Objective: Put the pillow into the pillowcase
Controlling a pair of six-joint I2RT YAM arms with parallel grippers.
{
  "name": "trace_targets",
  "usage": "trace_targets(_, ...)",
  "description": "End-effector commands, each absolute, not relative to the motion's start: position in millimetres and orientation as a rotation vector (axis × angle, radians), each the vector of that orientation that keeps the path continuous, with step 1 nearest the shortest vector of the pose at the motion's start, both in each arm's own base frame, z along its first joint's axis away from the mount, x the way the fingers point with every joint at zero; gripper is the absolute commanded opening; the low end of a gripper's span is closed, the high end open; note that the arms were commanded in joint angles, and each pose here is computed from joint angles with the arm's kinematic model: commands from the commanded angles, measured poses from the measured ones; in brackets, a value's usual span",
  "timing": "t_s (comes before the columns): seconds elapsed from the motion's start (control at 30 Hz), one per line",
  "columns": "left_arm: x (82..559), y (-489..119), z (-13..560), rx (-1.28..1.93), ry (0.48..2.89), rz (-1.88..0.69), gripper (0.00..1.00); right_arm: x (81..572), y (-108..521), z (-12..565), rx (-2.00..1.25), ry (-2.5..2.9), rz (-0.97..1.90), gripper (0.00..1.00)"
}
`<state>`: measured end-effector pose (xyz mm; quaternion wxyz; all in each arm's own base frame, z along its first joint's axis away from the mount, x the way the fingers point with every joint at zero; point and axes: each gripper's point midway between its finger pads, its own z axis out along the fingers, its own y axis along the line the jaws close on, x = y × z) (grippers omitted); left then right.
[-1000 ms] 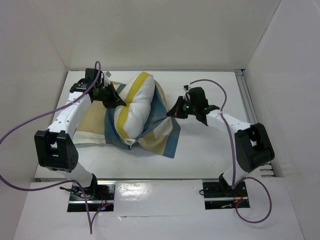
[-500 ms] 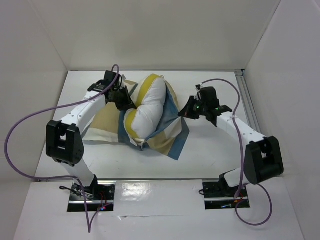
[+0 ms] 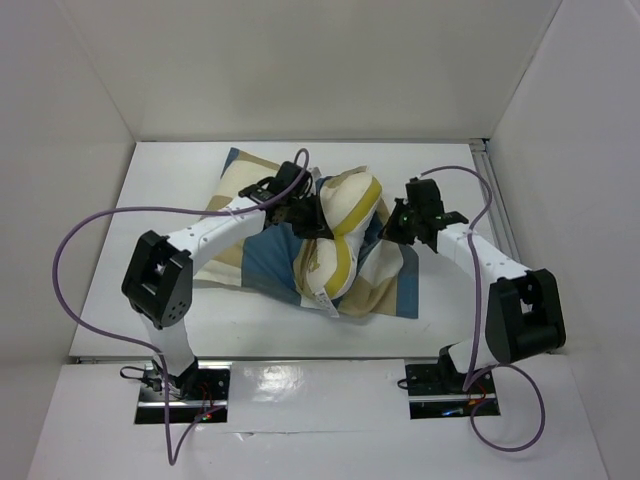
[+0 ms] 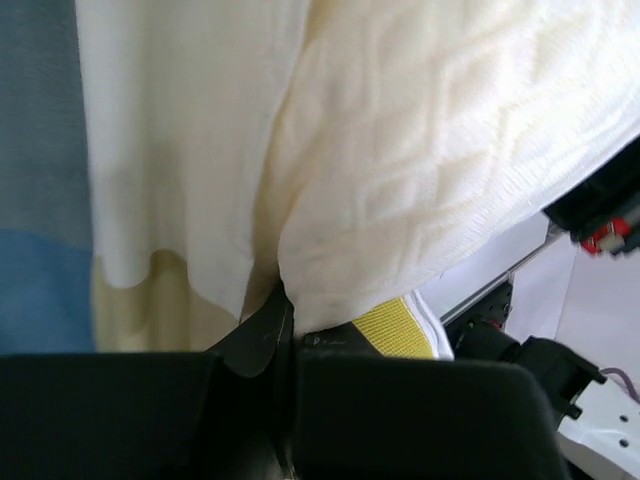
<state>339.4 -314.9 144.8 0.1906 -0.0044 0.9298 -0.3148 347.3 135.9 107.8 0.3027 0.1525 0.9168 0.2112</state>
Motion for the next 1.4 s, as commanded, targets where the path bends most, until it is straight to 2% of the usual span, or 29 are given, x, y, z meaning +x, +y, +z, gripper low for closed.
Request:
trace_targets(0.0, 334.9, -276.4, 91.5, -0.16, 2.778, -0.655, 0.0, 353.3, 130.7, 118.9, 0.434, 2.363, 0.48, 0.0)
trace_targets(0.27, 338.2, -244.9, 74.4, -0.167, 2.804, -0.417, 0.0, 339.6, 33.5, 121.2, 0.77, 2.236, 0.203, 0.0)
trace_targets(0.43, 337.2, -231.8, 53.3, -0.168, 2.846, -0.326, 0.0, 340.4, 24.7, 124.8, 0.797, 2.202, 0.233, 0.0)
trace_targets(0.57, 332.1, -241.5, 50.4, -0.094, 2.872, -0.371, 0.0, 350.7, 35.1, 117.6, 0.764, 2.23, 0.29, 0.0)
trace_targets(0.67, 326.6, -261.8, 60.3, -0.023, 2.862, -0.48, 0.0, 370.1, 51.3, 125.1, 0.621, 2.262, 0.373, 0.0)
trace_targets(0.8, 315.4, -307.3, 79.5, 0.079, 2.814, -0.7, 0.0, 366.4, 64.6, 88.5, 0.561, 2.438, 0.344, 0.02)
trace_targets(0.9, 310.7, -331.4, 69.0, 0.091, 2.826, -0.781, 0.0, 359.2, 68.9, 64.0, 0.574, 2.479, 0.341, 0.02)
trace_targets(1.03, 306.7, -345.5, 58.0, 0.074, 2.832, -0.904, 0.0, 360.1, 76.7, 61.6, 0.576, 2.464, 0.377, 0.02)
trace_targets(1.13, 306.7, -348.5, 58.4, 0.061, 2.826, -0.93, 0.0, 358.9, 85.0, 65.8, 0.545, 2.461, 0.391, 0.11)
trace_targets(1.23, 307.5, -349.1, 67.0, 0.066, 2.806, -0.943, 0.0, 358.0, 94.6, 78.1, 0.505, 2.436, 0.414, 0.37)
trace_targets(1.3, 310.0, -350.9, 70.6, 0.069, 2.795, -0.949, 0.0, 358.4, 105.0, 86.8, 0.464, 2.415, 0.437, 0.49)
trace_targets(1.37, 310.6, -351.1, 72.6, 0.082, 2.792, -0.947, 0.0, 359.6, 115.9, 95.8, 0.423, 2.395, 0.437, 0.52)
